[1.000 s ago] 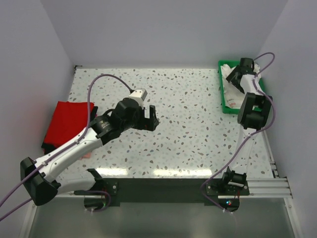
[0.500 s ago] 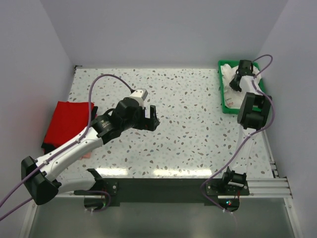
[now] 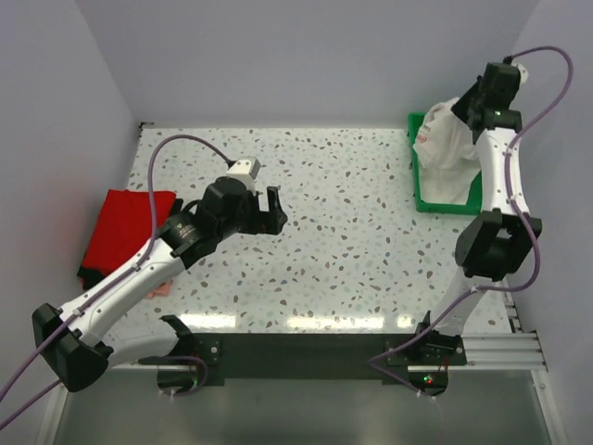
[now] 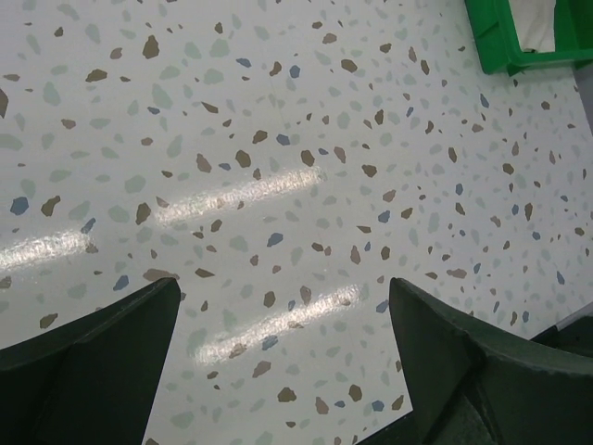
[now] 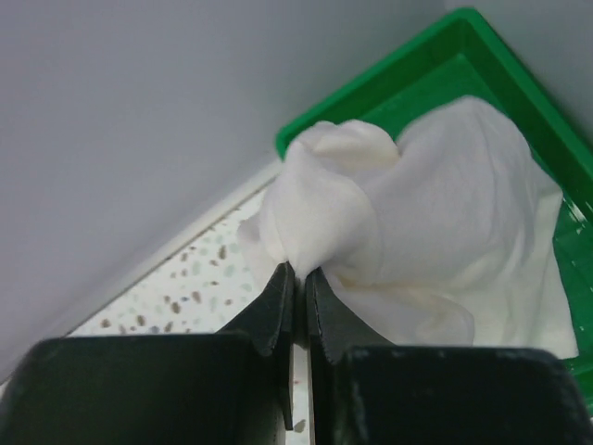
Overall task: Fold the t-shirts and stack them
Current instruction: Grab the tshirt from the pile, then move the tshirt to the center of the board
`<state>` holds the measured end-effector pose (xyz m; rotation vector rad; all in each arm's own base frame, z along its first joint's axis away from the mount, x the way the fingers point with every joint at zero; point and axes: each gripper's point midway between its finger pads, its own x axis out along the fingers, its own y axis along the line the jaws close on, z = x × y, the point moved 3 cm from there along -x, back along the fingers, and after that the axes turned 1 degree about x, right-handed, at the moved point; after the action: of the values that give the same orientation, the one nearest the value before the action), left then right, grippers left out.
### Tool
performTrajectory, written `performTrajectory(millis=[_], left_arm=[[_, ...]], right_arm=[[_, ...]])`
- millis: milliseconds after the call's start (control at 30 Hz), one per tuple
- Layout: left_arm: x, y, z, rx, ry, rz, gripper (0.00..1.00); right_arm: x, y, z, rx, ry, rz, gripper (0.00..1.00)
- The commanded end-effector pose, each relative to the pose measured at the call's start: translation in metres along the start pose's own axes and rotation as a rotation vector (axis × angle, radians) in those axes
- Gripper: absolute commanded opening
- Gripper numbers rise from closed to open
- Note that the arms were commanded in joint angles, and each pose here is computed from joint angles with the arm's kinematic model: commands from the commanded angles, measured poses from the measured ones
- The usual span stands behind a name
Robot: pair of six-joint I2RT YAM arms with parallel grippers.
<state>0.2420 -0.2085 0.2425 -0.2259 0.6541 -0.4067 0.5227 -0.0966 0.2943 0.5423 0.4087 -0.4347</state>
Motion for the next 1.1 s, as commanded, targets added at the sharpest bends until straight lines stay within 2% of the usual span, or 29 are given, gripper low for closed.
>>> performTrajectory(millis=[0,33,100,133,267,500,600,733,767,833,867,933,967,1033,1067], left_arm=[[-0.011,0.001,0.026,-0.029,-0.105,-0.012,1.0],[-0.012,0.003,0.028,-0.033,-0.112,-0.01,1.0],[-0.015,0.009,0.031,-0.046,-0.127,0.001,1.0],[-0.016,0.012,0.032,-0.053,-0.133,0.008,1.0],[-0.023,0.018,0.035,-0.077,-0.161,0.016,1.0],[-0.037,0.026,0.036,-0.124,-0.199,0.038,1.0],[-0.04,0.029,0.036,-0.139,-0.205,0.051,1.0],[-0.043,0.032,0.033,-0.155,-0.204,0.066,1.0],[-0.043,0.033,0.031,-0.161,-0.201,0.071,1.0],[-0.041,0.036,0.027,-0.167,-0.192,0.086,1.0],[-0.039,0.038,0.024,-0.178,-0.184,0.094,1.0],[-0.035,0.043,0.016,-0.193,-0.16,0.122,1.0],[-0.032,0.045,0.013,-0.216,-0.15,0.139,1.0],[-0.027,0.054,0.001,-0.231,-0.122,0.186,1.0],[-0.024,0.057,-0.004,-0.256,-0.111,0.204,1.0]], right_arm=[[-0.086,0.057,0.049,0.019,-0.144,0.23,0.0],[-0.116,0.075,0.053,0.01,-0.17,0.294,0.0],[-0.14,0.092,0.047,-0.015,-0.181,0.341,0.0],[-0.17,0.108,0.046,-0.023,-0.204,0.398,0.0],[-0.236,0.157,0.015,-0.061,-0.195,0.575,0.0],[-0.347,0.232,-0.043,-0.105,-0.076,0.938,0.0],[-0.373,0.246,-0.058,-0.125,-0.039,1.023,0.0],[-0.356,0.232,-0.075,-0.147,-0.004,0.944,0.01],[-0.337,0.223,-0.095,-0.173,0.028,0.887,0.02],[-0.319,0.204,-0.104,-0.179,0.027,0.81,0.07],[-0.295,0.188,-0.131,-0.205,0.08,0.749,0.09],[-0.265,0.162,-0.145,-0.169,0.157,0.698,0.14],[-0.238,0.138,-0.173,-0.175,0.23,0.63,0.19],[-0.202,0.106,-0.186,-0.156,0.268,0.522,0.37],[-0.193,0.089,-0.206,-0.174,0.329,0.485,0.51]])
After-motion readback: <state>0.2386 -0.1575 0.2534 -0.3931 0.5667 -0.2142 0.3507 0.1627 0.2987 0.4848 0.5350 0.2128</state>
